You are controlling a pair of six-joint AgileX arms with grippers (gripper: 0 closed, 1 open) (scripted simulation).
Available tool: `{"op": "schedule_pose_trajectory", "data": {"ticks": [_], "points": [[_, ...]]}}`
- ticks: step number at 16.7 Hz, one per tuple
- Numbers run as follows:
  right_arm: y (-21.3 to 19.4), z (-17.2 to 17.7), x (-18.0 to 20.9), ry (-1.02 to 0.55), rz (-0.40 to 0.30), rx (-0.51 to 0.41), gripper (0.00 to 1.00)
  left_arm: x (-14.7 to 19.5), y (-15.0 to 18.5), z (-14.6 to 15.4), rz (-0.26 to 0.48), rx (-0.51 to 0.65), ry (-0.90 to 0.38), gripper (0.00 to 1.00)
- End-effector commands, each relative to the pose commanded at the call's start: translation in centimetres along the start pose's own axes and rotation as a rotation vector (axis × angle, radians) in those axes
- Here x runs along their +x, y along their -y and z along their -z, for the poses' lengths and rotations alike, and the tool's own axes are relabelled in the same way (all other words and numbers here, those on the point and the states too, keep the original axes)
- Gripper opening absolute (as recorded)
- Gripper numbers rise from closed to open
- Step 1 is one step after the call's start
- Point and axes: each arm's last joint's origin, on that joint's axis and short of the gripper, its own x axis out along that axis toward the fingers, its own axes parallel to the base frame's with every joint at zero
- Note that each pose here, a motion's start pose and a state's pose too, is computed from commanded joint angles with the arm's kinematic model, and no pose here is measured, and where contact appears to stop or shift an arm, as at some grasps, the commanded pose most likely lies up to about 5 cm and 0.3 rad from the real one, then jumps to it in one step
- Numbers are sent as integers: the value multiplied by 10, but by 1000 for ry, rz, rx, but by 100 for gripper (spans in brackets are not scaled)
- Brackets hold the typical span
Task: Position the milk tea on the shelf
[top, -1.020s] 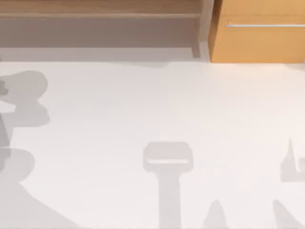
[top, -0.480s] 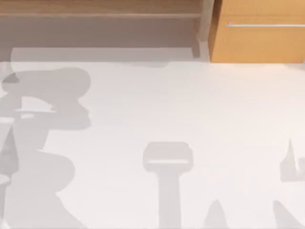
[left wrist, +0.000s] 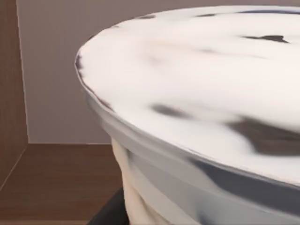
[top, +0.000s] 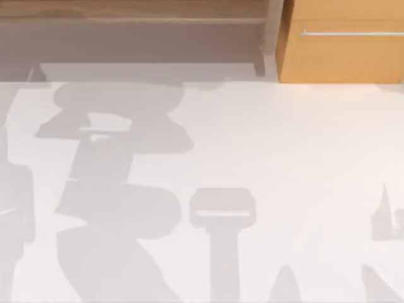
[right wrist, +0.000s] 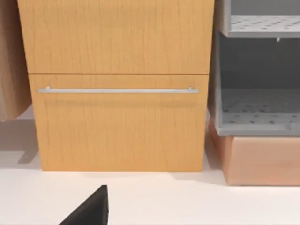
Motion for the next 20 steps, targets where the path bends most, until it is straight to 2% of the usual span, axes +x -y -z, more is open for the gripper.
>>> {"op": "schedule_pose_trajectory", "data": {"ticks": [10, 14, 20], "points": [[0, 0, 0, 0, 0, 0, 100, 41, 60, -34, -58, 27, -134, 0], [0, 0, 0, 0, 0, 0, 100, 44, 66, -42, -69, 38, -137, 0], [0, 0, 0, 0, 0, 0, 100, 48, 64, -39, -73, 38, -135, 0]]}}
